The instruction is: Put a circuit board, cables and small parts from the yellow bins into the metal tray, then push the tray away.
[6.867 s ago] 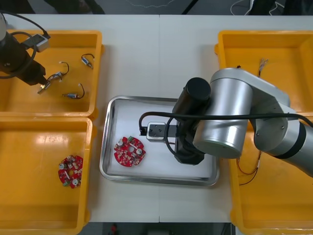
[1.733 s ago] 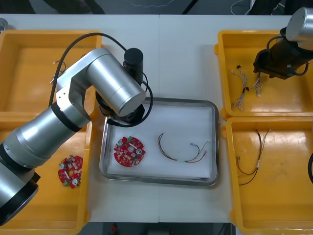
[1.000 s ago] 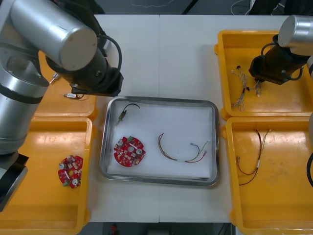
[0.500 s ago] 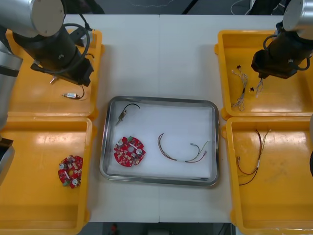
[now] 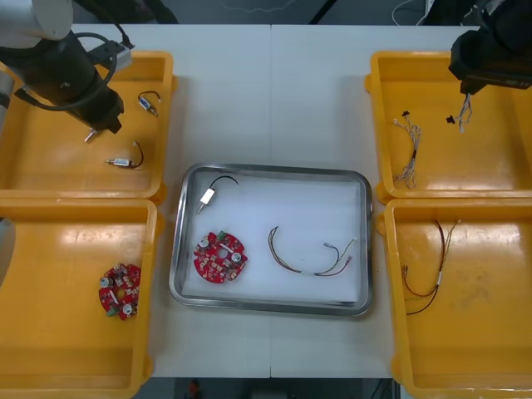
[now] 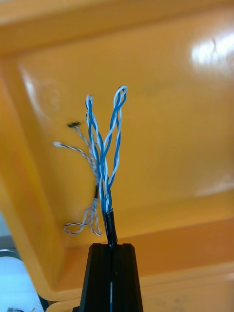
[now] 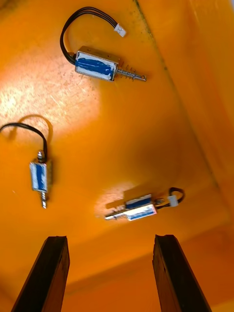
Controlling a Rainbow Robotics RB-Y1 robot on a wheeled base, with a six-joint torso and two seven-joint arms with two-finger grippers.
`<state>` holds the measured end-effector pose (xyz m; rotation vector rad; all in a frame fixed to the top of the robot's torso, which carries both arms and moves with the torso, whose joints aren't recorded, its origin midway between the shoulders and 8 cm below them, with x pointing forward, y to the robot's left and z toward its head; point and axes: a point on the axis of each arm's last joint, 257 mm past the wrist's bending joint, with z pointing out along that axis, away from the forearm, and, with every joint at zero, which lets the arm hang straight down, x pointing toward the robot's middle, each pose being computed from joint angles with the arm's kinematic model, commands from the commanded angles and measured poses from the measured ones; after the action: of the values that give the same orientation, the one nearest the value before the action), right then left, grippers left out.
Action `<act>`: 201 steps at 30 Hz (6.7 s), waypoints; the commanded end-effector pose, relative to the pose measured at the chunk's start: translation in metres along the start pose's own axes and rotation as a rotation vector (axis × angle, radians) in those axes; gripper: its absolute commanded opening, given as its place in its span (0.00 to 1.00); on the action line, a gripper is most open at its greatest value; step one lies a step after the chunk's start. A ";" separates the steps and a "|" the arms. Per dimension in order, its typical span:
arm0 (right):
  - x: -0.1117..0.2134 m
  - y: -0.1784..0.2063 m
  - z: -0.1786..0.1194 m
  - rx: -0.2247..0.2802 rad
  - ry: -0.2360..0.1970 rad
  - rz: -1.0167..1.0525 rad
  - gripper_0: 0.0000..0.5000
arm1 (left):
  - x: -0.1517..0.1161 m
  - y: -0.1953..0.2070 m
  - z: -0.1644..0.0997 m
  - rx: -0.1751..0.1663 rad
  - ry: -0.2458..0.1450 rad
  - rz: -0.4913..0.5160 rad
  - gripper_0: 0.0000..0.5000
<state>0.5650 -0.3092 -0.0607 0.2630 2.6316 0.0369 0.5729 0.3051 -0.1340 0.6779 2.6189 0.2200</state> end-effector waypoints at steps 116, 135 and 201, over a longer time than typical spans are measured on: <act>0.097 0.091 -0.060 -0.074 -0.359 -0.743 1.00 | -0.028 -0.070 -0.070 -0.103 -0.183 -0.186 0.00; 0.115 -0.089 -0.063 0.044 -0.290 -0.278 1.00 | -0.039 -0.221 -0.056 0.056 -0.170 -0.278 0.00; 0.205 -0.074 -0.015 -0.014 -0.120 -0.277 1.00 | -0.007 -0.247 -0.026 0.051 -0.084 -0.398 1.00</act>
<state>0.3653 -0.3623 -0.1586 -0.0353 2.5458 -0.0484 0.4651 0.0756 -0.1984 0.2778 2.6273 0.0994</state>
